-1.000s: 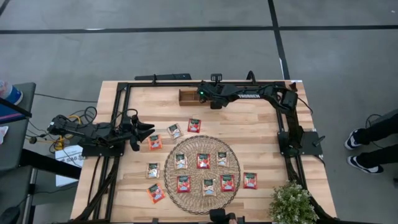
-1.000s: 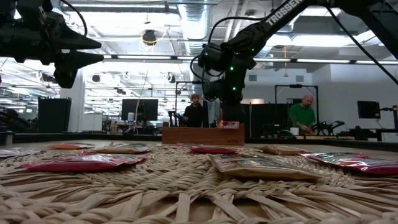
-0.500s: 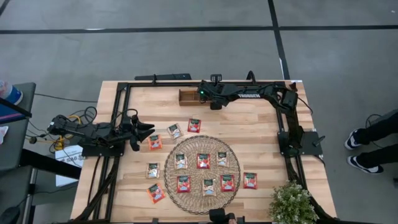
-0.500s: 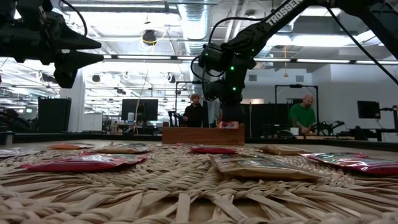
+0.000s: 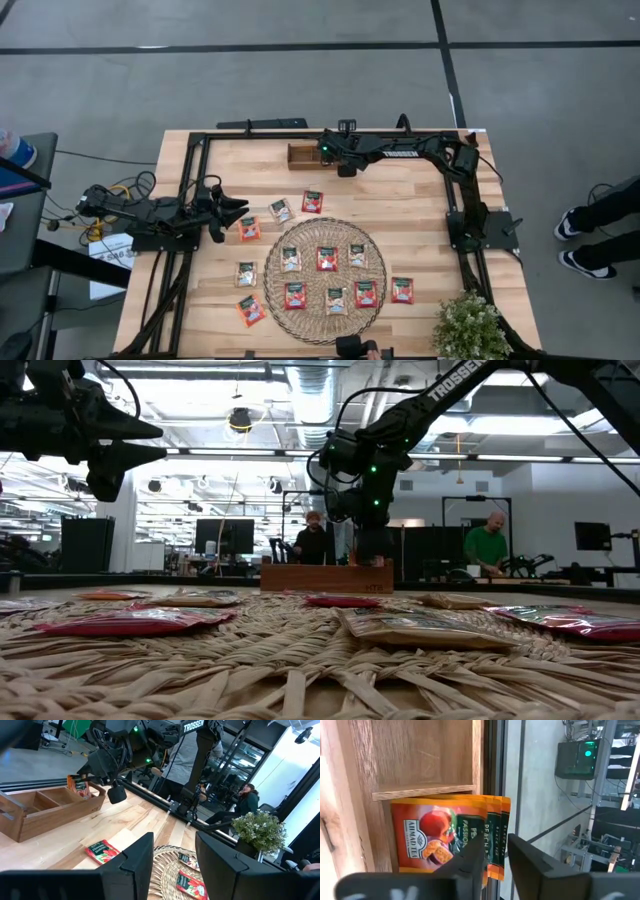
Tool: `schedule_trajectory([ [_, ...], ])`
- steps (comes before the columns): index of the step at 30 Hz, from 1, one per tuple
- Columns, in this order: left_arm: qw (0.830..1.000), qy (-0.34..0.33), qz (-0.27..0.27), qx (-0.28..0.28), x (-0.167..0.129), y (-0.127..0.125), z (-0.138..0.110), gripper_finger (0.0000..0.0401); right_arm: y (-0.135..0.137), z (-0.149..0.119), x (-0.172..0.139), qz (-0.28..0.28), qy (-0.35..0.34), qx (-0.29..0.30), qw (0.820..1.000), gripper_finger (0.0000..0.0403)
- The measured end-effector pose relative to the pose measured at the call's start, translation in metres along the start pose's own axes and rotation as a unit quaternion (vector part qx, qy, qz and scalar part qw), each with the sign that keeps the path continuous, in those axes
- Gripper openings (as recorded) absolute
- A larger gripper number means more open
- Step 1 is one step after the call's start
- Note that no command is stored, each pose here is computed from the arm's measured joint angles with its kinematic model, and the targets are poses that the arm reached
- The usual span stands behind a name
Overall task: Pick & Place Tea
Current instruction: Put the orange tea bag into the right section of the wooden organizer
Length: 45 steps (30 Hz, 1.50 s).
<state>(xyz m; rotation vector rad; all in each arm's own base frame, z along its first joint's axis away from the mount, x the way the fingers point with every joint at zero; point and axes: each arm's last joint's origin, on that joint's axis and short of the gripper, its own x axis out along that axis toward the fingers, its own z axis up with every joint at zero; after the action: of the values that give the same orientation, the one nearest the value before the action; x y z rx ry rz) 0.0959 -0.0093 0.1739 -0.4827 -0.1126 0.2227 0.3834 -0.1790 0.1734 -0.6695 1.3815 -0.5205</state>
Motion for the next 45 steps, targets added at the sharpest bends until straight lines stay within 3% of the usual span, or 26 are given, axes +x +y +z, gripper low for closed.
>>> schedule_trajectory([
  [11, 1.000, 0.000, 0.000, 0.000, 0.000, 0.000, 0.000, 0.0138, 0.000, 0.007, -0.033, -0.080, 0.048, -0.041, 0.995, 0.0123],
  [18, 1.000, 0.000, -0.001, 0.001, 0.000, 0.000, 0.000, 0.0138, -0.002, -0.009, -0.098, -0.056, 0.061, -0.085, 0.993, 0.0121],
  [21, 1.000, 0.000, -0.001, 0.003, 0.000, 0.000, 0.000, 0.0138, -0.003, -0.021, -0.130, -0.042, 0.052, -0.074, 0.995, 0.0122],
  [26, 1.000, -0.001, -0.001, 0.003, 0.000, 0.000, 0.000, 0.0138, -0.009, -0.048, -0.178, -0.008, 0.029, -0.013, 0.999, 0.0122],
  [30, 1.000, -0.001, -0.001, -0.001, 0.000, 0.000, 0.000, 0.0138, -0.015, -0.073, -0.207, 0.067, -0.008, 0.070, 0.995, 0.0122],
  [37, 1.000, 0.000, -0.006, -0.002, 0.000, -0.001, 0.000, 0.0138, -0.015, -0.122, -0.219, 0.120, -0.062, 0.189, 0.973, 0.0121],
  [41, 1.000, 0.000, -0.006, -0.002, 0.000, -0.001, 0.000, 0.0138, 0.000, -0.145, -0.212, 0.165, -0.120, 0.246, 0.947, 0.0121],
  [45, 1.000, 0.000, -0.006, -0.002, 0.000, -0.001, 0.000, 0.0138, 0.017, -0.161, -0.204, 0.229, -0.187, 0.319, 0.900, 0.0121],
])
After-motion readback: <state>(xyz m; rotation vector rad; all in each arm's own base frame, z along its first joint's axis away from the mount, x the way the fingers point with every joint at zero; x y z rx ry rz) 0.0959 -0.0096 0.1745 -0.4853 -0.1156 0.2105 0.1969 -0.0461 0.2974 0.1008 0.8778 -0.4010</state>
